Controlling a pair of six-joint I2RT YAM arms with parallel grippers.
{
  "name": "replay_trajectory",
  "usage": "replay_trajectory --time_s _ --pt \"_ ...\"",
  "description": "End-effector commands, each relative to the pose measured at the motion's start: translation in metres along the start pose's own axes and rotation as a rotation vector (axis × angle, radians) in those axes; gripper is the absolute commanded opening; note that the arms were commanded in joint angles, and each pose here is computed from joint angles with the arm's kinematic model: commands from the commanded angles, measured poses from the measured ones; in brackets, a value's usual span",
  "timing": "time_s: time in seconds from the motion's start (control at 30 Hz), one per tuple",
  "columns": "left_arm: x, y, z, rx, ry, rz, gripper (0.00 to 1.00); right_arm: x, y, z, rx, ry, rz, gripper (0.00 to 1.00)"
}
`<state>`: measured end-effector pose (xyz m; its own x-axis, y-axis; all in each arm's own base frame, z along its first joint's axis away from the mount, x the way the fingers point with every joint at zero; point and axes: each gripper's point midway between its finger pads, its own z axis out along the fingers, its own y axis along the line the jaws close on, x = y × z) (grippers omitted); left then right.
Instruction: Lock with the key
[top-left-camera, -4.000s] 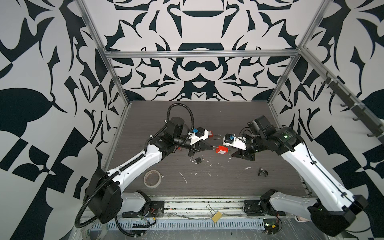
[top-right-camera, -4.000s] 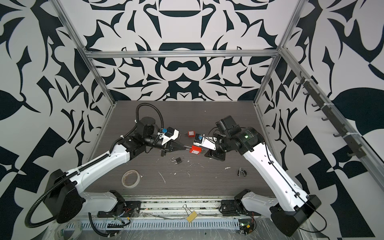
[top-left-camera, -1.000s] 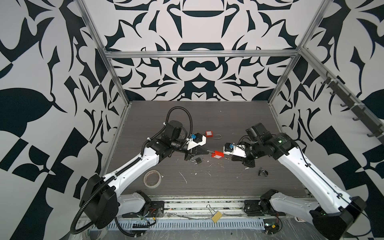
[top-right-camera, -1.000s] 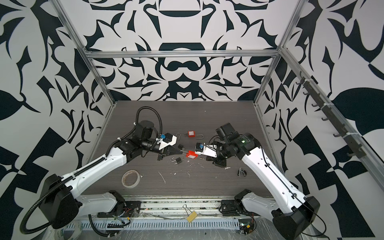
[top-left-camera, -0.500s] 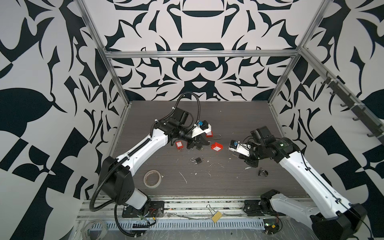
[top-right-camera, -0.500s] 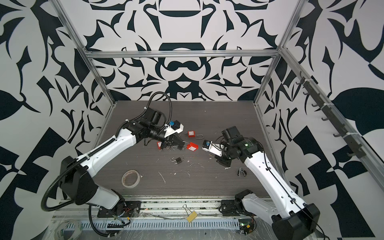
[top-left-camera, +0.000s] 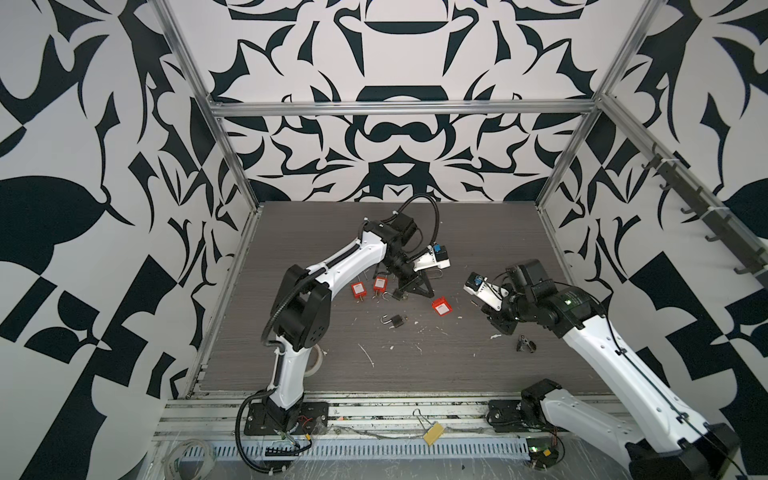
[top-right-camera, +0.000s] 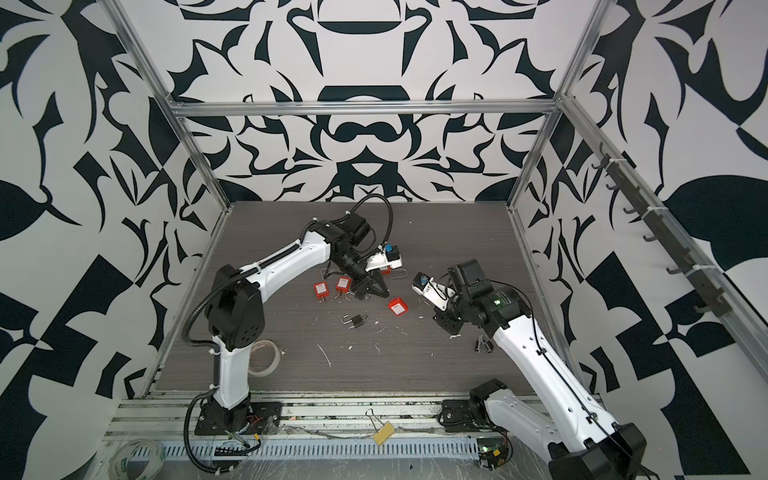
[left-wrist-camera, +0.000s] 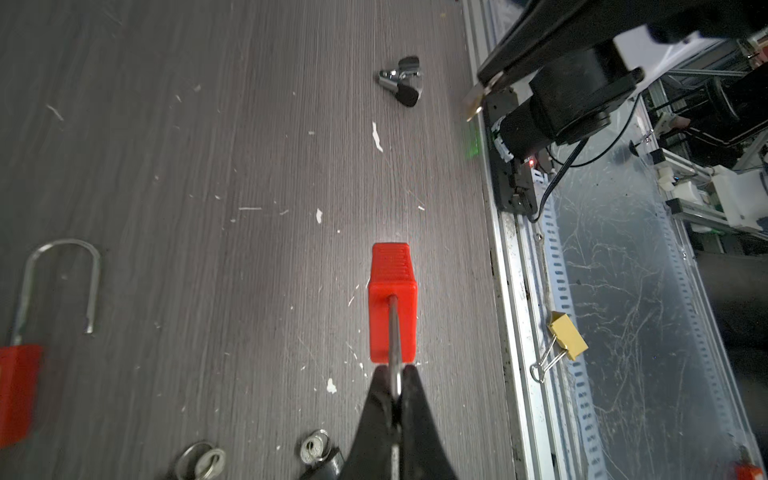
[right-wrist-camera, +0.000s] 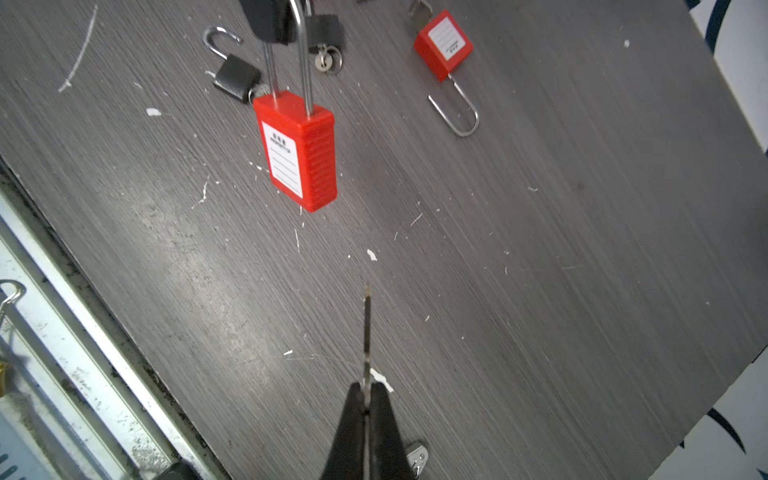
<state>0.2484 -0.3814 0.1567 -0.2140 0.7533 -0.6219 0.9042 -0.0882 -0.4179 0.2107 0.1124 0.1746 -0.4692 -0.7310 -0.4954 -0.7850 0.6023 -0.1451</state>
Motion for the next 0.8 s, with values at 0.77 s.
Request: replay_trajectory --time_s 0.77 --pt "0.031 0.044 0.086 -0.009 0.3 -0.123 0.0 0.017 0.006 0.02 -0.011 0.019 0.056 0.03"
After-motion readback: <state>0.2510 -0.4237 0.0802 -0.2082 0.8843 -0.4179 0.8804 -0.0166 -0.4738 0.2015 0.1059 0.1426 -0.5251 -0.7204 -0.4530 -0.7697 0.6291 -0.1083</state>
